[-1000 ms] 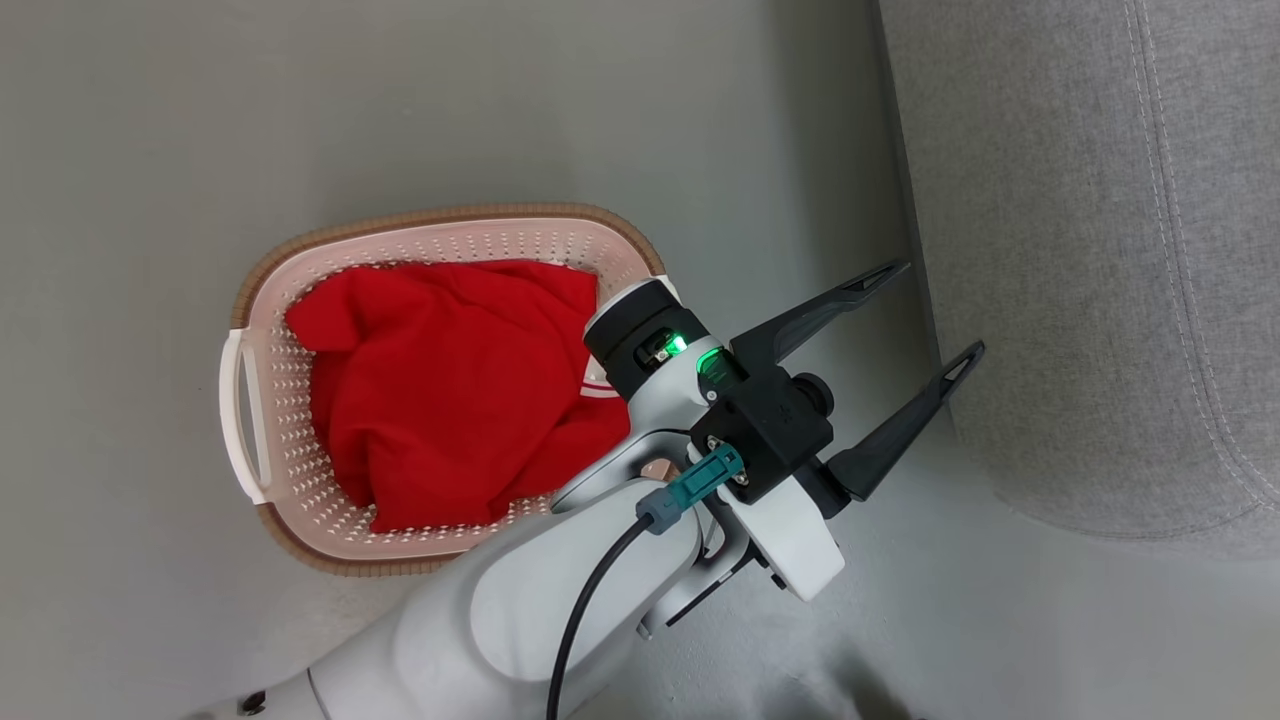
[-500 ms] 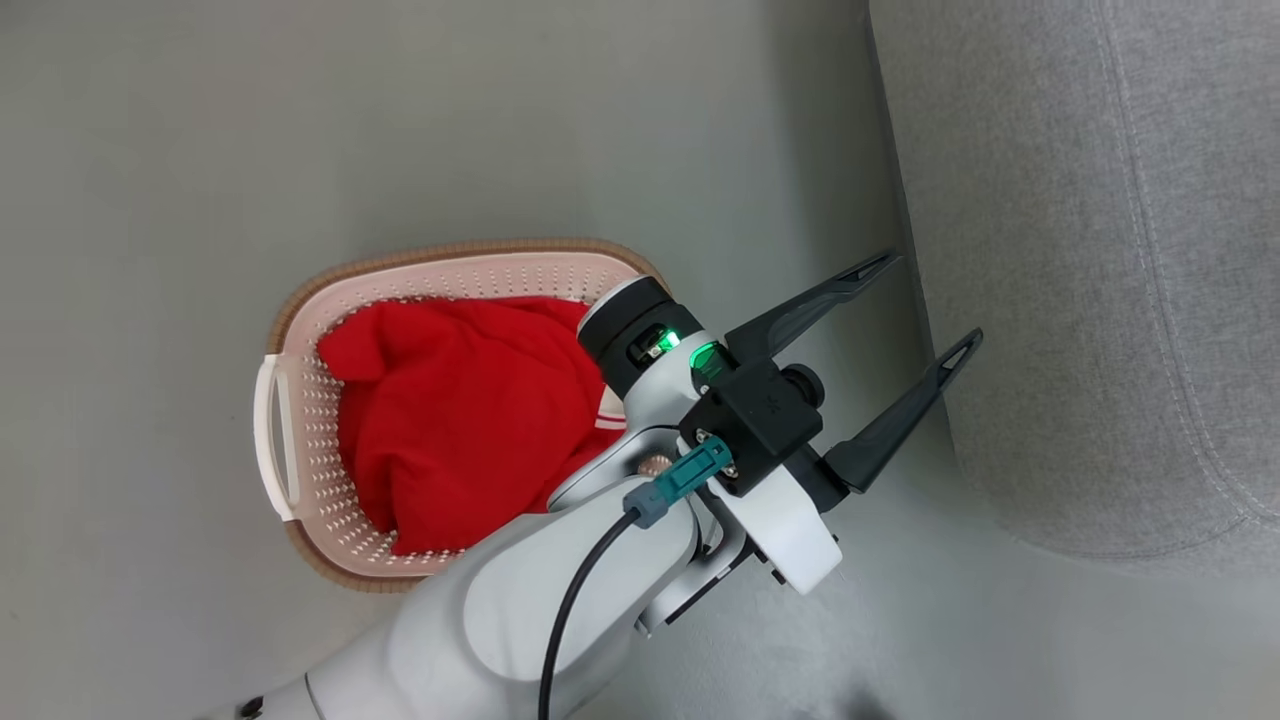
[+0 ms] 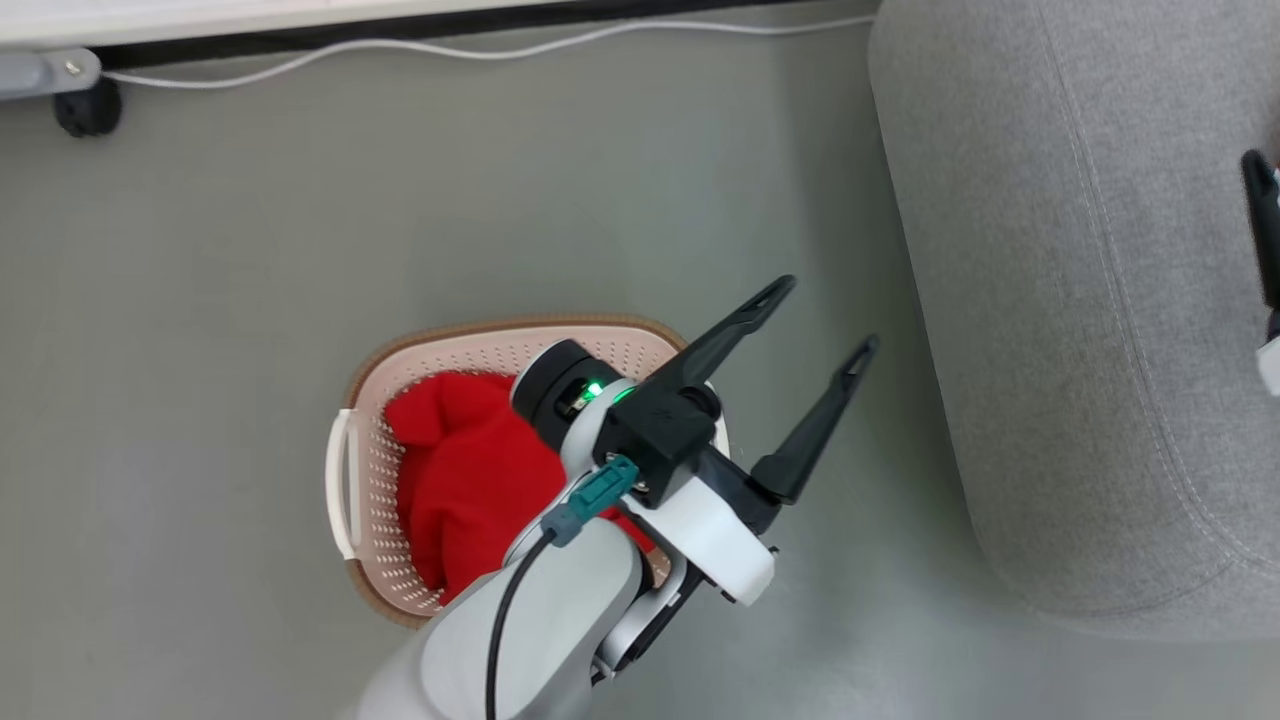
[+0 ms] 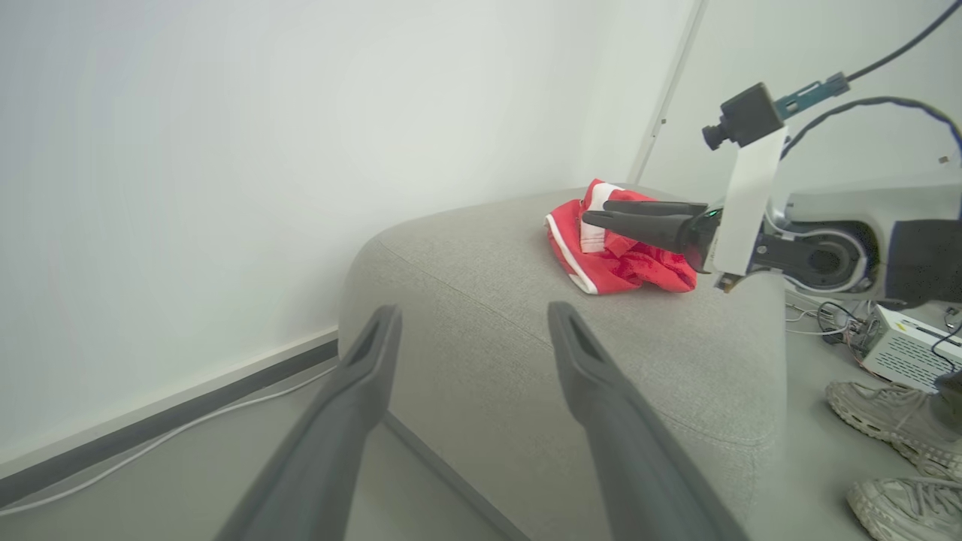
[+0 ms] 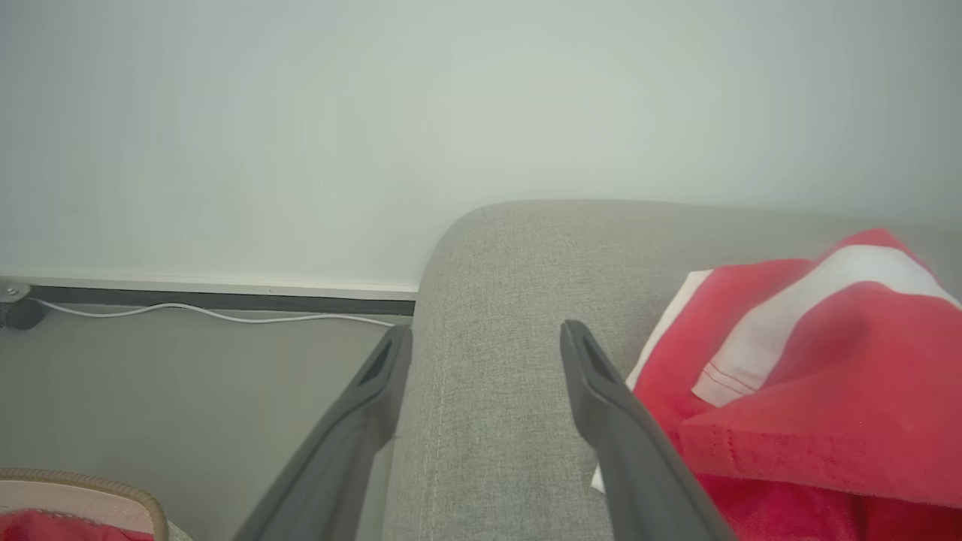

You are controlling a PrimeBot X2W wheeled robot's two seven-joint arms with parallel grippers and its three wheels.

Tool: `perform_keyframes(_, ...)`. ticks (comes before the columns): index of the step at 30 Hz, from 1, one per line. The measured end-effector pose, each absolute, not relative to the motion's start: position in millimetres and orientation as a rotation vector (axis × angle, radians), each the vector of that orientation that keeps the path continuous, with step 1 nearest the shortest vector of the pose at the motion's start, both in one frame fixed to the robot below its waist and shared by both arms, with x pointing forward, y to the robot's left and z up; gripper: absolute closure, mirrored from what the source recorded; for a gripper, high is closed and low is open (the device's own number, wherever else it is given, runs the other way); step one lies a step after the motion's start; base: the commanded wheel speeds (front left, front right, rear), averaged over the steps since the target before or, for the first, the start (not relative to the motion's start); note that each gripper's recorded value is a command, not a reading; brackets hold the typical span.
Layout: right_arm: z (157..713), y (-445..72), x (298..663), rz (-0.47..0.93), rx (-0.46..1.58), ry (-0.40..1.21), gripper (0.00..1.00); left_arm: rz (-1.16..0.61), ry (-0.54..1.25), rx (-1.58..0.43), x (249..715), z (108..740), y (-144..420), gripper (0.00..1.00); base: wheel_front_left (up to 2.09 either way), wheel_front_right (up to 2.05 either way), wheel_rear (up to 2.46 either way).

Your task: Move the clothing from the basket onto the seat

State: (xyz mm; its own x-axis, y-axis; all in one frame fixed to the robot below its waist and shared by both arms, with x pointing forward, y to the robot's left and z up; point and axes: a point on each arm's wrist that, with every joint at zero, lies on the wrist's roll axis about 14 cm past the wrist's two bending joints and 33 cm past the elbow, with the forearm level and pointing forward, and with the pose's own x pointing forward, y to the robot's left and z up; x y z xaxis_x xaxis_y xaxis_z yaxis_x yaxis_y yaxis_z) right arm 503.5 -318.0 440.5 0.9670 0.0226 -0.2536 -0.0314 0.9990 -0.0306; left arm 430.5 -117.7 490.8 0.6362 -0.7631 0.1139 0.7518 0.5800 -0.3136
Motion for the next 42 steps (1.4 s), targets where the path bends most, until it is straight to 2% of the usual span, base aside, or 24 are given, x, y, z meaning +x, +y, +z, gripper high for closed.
perform_keyframes(7,472.8,-262.7,504.0,0.153,-0.004,0.143,0.00,-0.685,0.015,-0.318,437.9,498.2,-67.7,0.00,0.00,0.00,0.00)
perform_keyframes(20,514.5,-209.7,483.0,0.240,0.046,0.001,0.00,-0.335,0.000,-0.224,431.2,495.5,35.1,0.00,0.00,0.00,0.00)
perform_keyframes(30,527.7,-192.7,445.1,0.236,0.082,-0.058,0.00,-0.101,0.003,-0.176,400.7,488.8,112.4,0.00,0.00,0.00,0.00)
perform_keyframes(42,526.4,-180.0,398.5,0.223,0.107,-0.085,0.00,0.062,0.056,-0.122,354.8,466.4,167.5,0.00,0.00,0.00,0.00)
